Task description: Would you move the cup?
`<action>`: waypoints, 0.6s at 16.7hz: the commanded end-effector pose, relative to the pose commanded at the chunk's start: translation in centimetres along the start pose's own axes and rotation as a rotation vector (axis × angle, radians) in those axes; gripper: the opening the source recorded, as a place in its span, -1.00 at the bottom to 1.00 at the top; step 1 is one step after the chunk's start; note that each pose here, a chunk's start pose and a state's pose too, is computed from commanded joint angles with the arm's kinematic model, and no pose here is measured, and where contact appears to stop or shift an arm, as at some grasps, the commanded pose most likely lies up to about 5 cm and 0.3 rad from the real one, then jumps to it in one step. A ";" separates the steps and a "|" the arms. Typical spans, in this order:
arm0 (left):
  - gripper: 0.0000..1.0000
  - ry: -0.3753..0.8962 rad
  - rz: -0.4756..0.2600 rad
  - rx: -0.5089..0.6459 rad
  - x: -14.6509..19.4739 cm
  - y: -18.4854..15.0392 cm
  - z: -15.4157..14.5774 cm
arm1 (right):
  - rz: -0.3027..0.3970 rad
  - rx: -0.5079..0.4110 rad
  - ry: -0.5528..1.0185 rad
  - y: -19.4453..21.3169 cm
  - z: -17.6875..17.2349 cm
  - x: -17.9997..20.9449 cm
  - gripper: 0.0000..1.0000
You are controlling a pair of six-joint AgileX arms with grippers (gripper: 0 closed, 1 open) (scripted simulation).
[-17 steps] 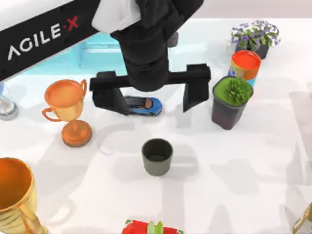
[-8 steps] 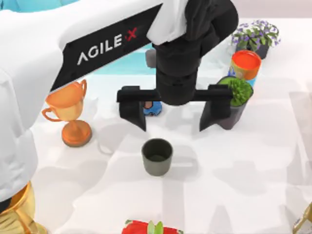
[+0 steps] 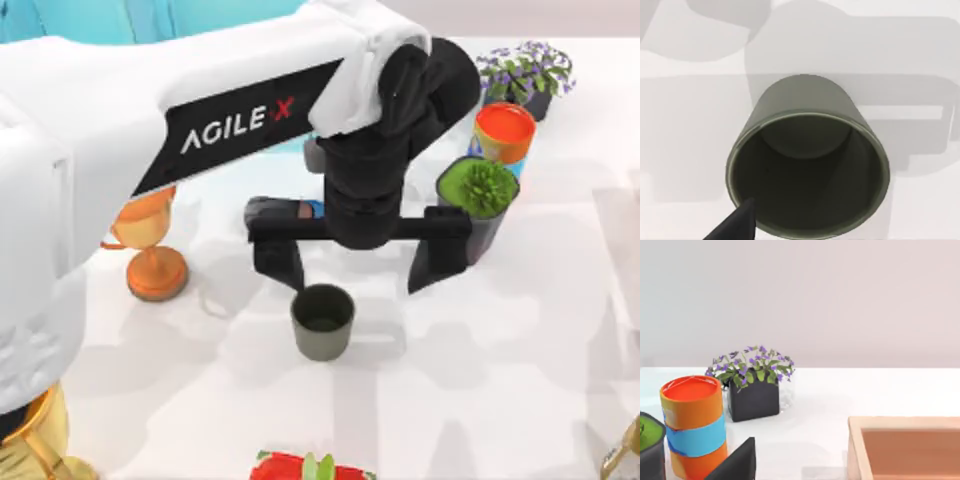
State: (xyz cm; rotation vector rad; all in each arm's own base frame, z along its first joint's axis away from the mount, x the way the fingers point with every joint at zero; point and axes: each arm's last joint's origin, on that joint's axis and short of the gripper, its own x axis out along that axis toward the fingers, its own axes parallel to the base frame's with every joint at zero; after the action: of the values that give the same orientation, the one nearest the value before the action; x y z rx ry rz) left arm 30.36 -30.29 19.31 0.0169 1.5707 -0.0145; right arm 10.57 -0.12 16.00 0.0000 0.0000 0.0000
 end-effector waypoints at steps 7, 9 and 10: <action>1.00 0.001 0.001 0.000 5.5 0.2 -0.3 | 0.000 0.000 0.000 0.0 0.0 0.0 1.00; 1.00 0.001 0.001 0.000 5.5 0.2 -0.3 | 0.000 0.000 0.000 0.0 0.0 0.0 1.00; 0.85 0.001 0.001 0.000 5.5 0.2 -0.3 | 0.000 0.000 0.000 0.0 0.0 0.0 1.00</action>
State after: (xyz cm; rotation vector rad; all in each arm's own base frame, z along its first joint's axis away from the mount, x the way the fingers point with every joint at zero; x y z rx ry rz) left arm 30.01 -30.09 13.82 0.0173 1.5712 -0.0141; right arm 10.57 -0.12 16.00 0.0000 0.0000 0.0000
